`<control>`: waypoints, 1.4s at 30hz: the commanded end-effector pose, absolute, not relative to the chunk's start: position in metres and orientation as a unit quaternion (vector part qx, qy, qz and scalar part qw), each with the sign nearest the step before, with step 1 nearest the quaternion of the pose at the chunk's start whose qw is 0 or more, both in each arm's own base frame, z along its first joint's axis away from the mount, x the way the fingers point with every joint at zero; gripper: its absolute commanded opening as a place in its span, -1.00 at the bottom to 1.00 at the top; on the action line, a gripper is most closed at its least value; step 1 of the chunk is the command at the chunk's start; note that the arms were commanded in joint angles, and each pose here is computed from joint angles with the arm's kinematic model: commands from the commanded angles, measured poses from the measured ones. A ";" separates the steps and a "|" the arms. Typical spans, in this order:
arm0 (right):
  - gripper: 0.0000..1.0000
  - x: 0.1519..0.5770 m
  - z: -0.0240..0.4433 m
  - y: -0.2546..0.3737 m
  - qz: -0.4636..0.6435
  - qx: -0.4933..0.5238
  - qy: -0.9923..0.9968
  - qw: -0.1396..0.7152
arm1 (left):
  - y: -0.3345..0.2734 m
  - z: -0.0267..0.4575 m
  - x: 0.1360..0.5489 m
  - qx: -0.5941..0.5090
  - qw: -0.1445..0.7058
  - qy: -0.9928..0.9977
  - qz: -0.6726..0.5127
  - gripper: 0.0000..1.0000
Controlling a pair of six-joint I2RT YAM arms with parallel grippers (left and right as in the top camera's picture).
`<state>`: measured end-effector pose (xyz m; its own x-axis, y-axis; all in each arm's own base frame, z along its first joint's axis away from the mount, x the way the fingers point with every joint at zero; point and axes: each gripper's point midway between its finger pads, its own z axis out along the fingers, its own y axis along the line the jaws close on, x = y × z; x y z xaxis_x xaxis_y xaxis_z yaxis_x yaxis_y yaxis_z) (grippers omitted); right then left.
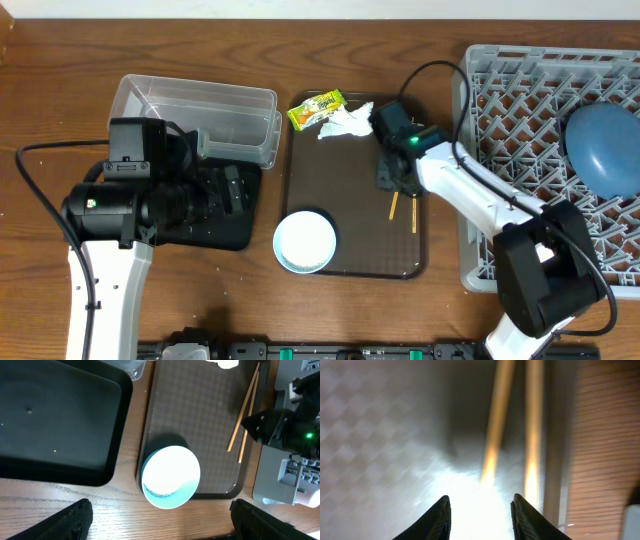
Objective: Sort waste into correct bins and load items into the dishwasher rack
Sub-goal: 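Grasp the wooden chopsticks on the tray with the right gripper, then carry one chopstick to the dish rack and release it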
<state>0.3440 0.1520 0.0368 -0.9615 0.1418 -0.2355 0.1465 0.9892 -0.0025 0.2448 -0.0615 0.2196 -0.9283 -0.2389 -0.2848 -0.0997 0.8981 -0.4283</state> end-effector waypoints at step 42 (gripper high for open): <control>-0.98 0.355 0.157 0.017 -0.104 0.036 0.965 0.239 | -0.060 0.224 0.246 -0.080 0.177 0.960 -0.201 0.81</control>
